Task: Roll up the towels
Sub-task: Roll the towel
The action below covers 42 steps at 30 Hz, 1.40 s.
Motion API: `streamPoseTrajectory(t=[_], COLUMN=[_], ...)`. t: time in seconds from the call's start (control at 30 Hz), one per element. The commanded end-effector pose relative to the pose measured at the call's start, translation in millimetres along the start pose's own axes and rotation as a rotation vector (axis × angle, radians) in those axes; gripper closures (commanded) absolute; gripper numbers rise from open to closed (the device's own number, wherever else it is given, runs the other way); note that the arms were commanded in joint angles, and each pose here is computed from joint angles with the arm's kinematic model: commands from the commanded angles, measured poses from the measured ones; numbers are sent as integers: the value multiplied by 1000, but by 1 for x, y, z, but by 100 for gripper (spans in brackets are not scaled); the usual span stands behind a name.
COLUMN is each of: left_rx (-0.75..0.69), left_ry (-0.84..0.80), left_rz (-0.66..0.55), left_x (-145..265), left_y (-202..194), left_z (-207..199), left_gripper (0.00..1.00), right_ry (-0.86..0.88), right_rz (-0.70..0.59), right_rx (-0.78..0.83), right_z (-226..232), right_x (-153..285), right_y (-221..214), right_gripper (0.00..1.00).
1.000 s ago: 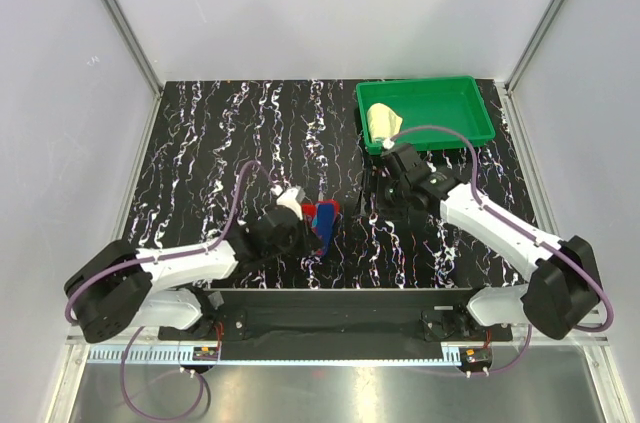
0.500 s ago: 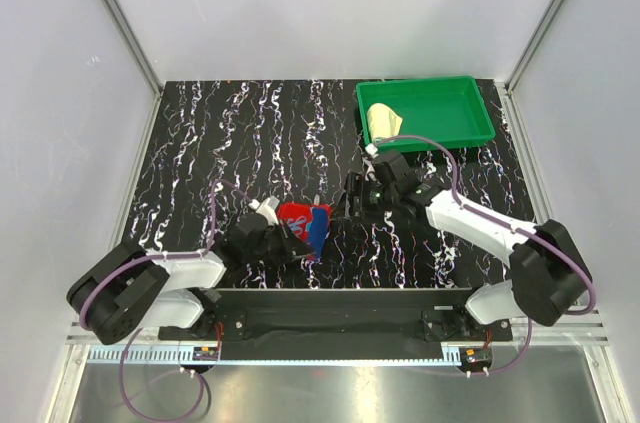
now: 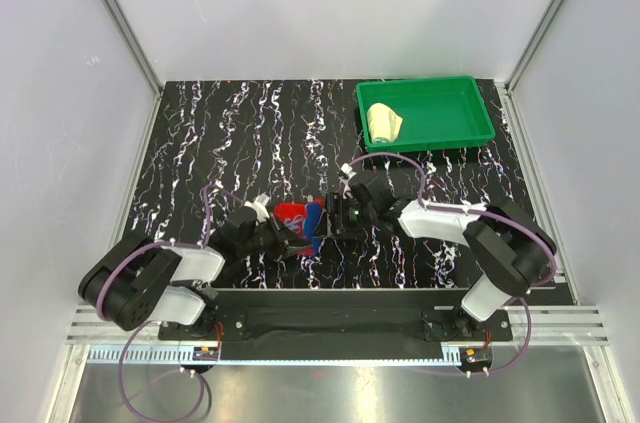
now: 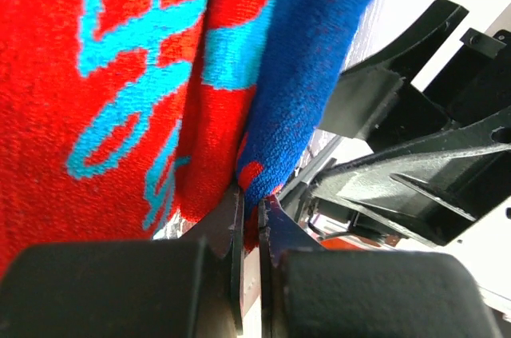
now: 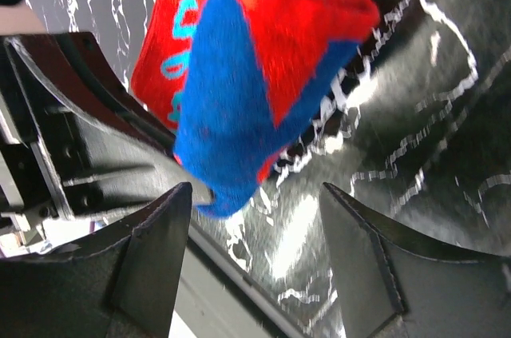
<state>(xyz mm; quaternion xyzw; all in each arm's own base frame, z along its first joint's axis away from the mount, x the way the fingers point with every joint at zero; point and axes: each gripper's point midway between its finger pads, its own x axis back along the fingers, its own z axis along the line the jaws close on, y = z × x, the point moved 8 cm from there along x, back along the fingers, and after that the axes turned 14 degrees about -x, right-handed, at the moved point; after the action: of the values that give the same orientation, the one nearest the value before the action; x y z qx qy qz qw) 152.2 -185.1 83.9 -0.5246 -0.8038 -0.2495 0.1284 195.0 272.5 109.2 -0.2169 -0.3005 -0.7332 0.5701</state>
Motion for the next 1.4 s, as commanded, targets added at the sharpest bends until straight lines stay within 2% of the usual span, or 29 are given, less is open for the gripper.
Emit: streamPoseTrajectory(t=[0.0, 0.27, 0.43, 0.57, 0.6, 0.73, 0.83, 0.87, 0.93, 0.97, 1.0, 1.07, 1.1, 1.3, 1.37], left_rx=[39, 110, 120, 133, 133, 134, 115, 102, 79, 55, 64, -14, 1, -178, -327], left_ry=[-63, -102, -124, -137, -142, -144, -123, -121, -75, -66, -10, 17, 86, 289, 316], left_rz=[26, 38, 36, 41, 40, 41, 40, 34, 53, 41, 70, 39, 69, -12, -102], left_x=[1, 1, -1, -2, -3, -3, -3, -3, -3, -2, -3, -3, 0, 19, 25], left_y=[-1, -6, -5, -5, -4, -4, -5, -4, -7, -5, -7, 1, -4, 12, 22], left_z=[-2, 9, 10, 11, 10, 11, 15, 14, 20, 18, 22, 17, 23, 9, -13], left_gripper=[100, 100, 100, 100, 100, 100, 90, 80, 70, 67, 60, 55, 51, 46, 46], right_ry=[91, 102, 109, 100, 98, 69, -9, -64, -126, -200, -239, -329, -379, -549, -604], right_rz=[-58, -43, -43, -31, -29, -31, -53, -43, -74, -48, -69, -50, -69, -24, 0], right_rx=[34, 21, 15, 15, 16, 14, 11, 3, 3, -5, -4, -2, 12, 22, 24], right_z=[16, 17, 15, 11, 10, 8, 6, 2, 4, -2, -3, -5, -7, -8, -7], right_x=[-13, -36, -46, -55, -57, -57, -51, -46, -41, -35, -31, -23, -21, -10, -8], right_y=[10, 13, 13, 9, 8, 7, 10, 9, 15, 10, 13, 11, 12, 10, 9], right_gripper=[29, 31, 38, 55, 62, 75, 80, 81, 84, 85, 85, 89, 89, 91, 91])
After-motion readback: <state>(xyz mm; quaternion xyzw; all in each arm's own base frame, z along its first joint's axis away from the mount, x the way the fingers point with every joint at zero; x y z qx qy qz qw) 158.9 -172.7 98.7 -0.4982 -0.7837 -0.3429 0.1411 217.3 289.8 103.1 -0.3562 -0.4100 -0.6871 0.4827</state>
